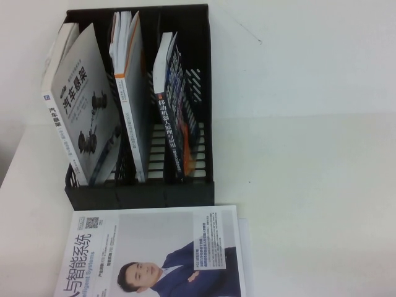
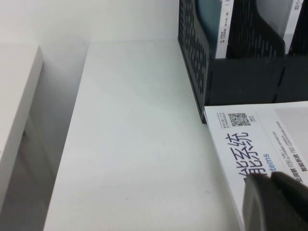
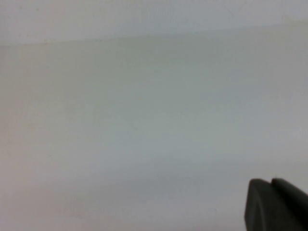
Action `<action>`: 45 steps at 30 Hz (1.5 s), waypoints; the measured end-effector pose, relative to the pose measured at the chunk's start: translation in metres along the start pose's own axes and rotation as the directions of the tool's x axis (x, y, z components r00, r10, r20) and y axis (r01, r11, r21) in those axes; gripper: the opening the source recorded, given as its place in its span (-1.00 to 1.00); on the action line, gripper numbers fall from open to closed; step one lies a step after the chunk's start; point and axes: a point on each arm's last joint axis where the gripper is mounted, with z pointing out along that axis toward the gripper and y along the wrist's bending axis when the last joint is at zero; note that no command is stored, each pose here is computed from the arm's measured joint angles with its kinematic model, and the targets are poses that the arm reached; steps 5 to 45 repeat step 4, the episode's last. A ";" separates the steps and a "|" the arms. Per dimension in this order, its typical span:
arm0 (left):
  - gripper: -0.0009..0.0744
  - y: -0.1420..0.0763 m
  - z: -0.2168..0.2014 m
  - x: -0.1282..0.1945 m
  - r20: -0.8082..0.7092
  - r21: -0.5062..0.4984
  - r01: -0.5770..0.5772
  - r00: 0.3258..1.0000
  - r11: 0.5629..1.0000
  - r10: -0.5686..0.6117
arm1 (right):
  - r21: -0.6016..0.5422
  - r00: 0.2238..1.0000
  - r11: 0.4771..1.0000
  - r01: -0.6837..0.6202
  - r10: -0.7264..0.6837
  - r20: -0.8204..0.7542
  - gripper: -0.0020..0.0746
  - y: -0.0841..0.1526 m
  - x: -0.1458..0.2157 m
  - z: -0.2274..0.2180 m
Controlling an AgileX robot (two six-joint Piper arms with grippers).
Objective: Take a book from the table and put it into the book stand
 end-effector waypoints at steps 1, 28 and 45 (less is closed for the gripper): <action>-0.98 0.000 0.000 0.000 0.000 0.000 0.000 1.000 1.000 0.000 | -0.004 1.000 1.000 0.000 0.000 0.001 -0.95 0.000 0.000 0.000; -0.98 0.000 0.000 0.000 0.000 0.000 0.000 1.000 1.000 0.000 | -0.020 0.999 0.999 0.035 -0.035 0.002 -0.95 0.002 0.000 0.000; -0.98 0.000 0.000 0.000 0.000 0.000 0.000 1.000 1.000 0.000 | -0.020 0.999 0.999 0.035 -0.035 0.002 -0.95 0.002 0.000 0.000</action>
